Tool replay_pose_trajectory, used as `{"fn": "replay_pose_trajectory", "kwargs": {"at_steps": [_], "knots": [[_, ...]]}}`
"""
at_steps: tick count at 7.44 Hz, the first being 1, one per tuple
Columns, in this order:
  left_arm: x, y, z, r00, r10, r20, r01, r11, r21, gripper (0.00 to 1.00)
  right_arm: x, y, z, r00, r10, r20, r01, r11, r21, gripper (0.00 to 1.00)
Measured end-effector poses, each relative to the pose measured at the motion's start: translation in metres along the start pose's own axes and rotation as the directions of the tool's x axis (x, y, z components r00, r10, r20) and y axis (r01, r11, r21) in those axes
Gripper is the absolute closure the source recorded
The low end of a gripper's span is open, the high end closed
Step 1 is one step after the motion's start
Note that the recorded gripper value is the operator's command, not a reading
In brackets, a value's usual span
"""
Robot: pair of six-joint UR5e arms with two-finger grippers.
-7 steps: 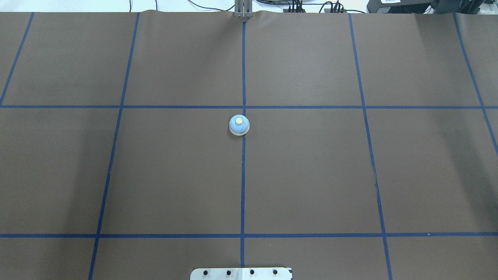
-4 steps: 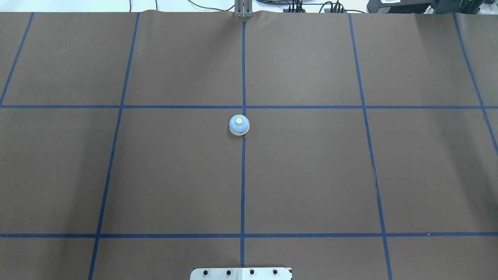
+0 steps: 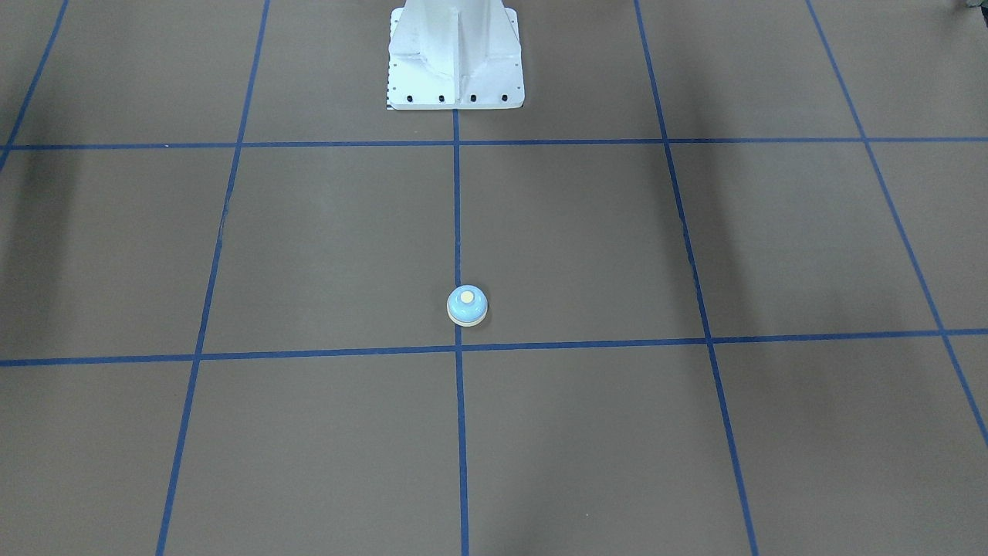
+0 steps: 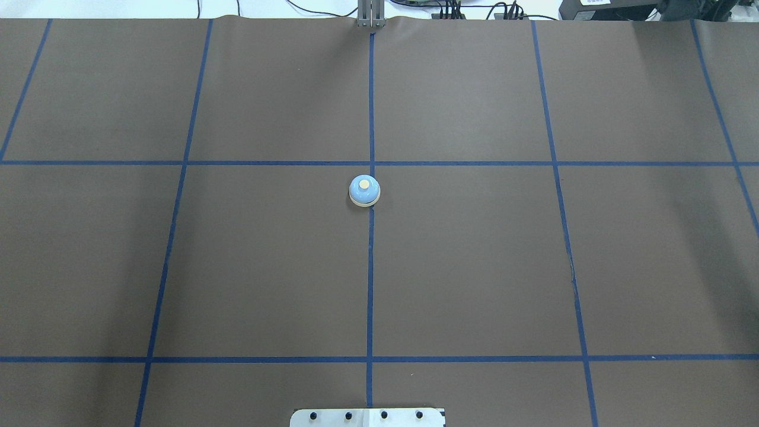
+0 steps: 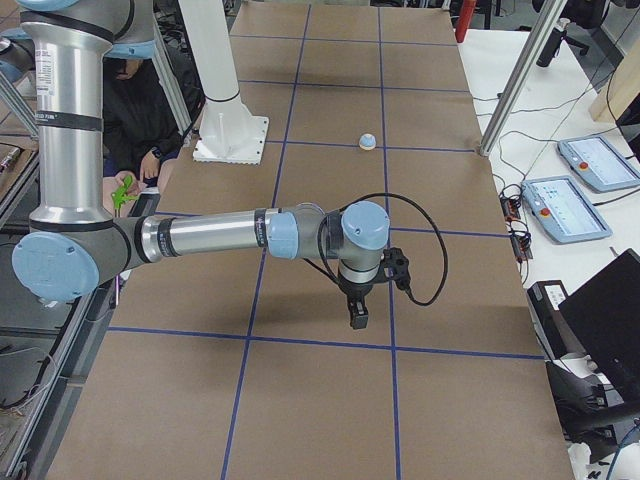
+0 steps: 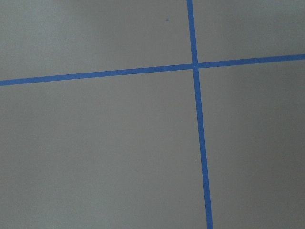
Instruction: Place and press bell with both arms
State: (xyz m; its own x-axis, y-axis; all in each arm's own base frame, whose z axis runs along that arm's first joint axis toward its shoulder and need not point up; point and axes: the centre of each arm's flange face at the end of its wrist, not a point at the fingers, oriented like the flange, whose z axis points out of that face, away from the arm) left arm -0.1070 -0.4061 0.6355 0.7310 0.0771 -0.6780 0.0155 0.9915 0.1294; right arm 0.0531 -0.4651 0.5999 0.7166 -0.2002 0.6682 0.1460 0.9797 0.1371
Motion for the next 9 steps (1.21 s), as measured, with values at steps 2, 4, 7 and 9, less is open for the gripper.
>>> {"fn": "replay_pose_trajectory", "kwargs": {"at_steps": [2,4,7,9], "knots": [[0.0001,0.0000,-0.0002,1.000,0.000,0.000,0.000,1.000,0.001,0.00,0.0002,0.0000,0.0002,1.000,0.001,0.000,-0.001,1.000,-0.001,0.00],[0.0003,0.0000,-0.0004,1.000,0.000,0.001,0.000,1.000,0.001,0.00,0.0001,0.0000,0.0002,1.000,0.001,0.001,-0.001,1.000,-0.001,0.00],[0.0002,0.0000,-0.0006,1.000,0.000,0.004,0.000,1.000,0.001,0.00,-0.0007,-0.0007,-0.0008,1.000,-0.002,0.001,0.002,1.000,0.002,0.00],[-0.0006,0.0004,-0.0001,1.000,-0.002,0.007,0.002,1.000,-0.001,0.00,-0.0015,-0.0011,-0.0017,1.000,-0.006,0.000,0.006,1.000,0.004,0.00]]}}
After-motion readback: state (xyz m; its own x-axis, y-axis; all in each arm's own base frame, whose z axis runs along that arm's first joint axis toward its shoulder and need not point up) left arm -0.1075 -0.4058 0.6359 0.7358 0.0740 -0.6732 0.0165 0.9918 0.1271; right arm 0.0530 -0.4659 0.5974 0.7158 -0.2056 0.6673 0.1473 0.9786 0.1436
